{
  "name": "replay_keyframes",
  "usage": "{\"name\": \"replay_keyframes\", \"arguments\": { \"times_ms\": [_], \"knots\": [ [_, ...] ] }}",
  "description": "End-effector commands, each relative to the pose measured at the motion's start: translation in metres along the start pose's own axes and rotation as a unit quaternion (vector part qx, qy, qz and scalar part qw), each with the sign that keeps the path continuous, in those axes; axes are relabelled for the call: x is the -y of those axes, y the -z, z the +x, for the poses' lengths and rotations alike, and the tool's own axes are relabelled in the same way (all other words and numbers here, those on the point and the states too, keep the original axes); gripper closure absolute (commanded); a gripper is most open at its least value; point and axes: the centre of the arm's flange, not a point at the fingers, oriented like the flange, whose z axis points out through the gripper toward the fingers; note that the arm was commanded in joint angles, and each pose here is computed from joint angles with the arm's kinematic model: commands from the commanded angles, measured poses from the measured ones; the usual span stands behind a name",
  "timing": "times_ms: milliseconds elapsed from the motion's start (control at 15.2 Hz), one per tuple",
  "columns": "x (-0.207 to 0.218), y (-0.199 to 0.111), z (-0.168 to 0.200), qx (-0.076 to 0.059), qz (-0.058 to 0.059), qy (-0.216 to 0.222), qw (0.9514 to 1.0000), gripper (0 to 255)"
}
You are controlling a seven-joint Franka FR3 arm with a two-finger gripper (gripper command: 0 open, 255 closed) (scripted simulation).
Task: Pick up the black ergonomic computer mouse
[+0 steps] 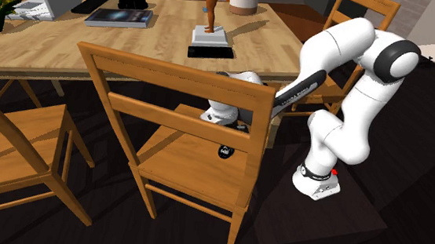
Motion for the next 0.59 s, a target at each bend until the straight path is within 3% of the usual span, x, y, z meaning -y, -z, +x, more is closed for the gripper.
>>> {"name": "replay_keyframes", "arguments": {
  "times_ms": [0,198,264,528],
  "knots": [
    [-0.0012,-0.0093,0.0035,0.000,0.000,0.001,1.0000,0],
    [-0.0021,-0.0172,0.0060,0.000,0.000,0.001,1.0000,0],
    [-0.0015,-0.0169,0.0053,0.000,0.000,0.001,1.0000,255],
    [-0.0011,-0.0170,0.0058,0.000,0.000,0.001,1.0000,255]
  ]
}}
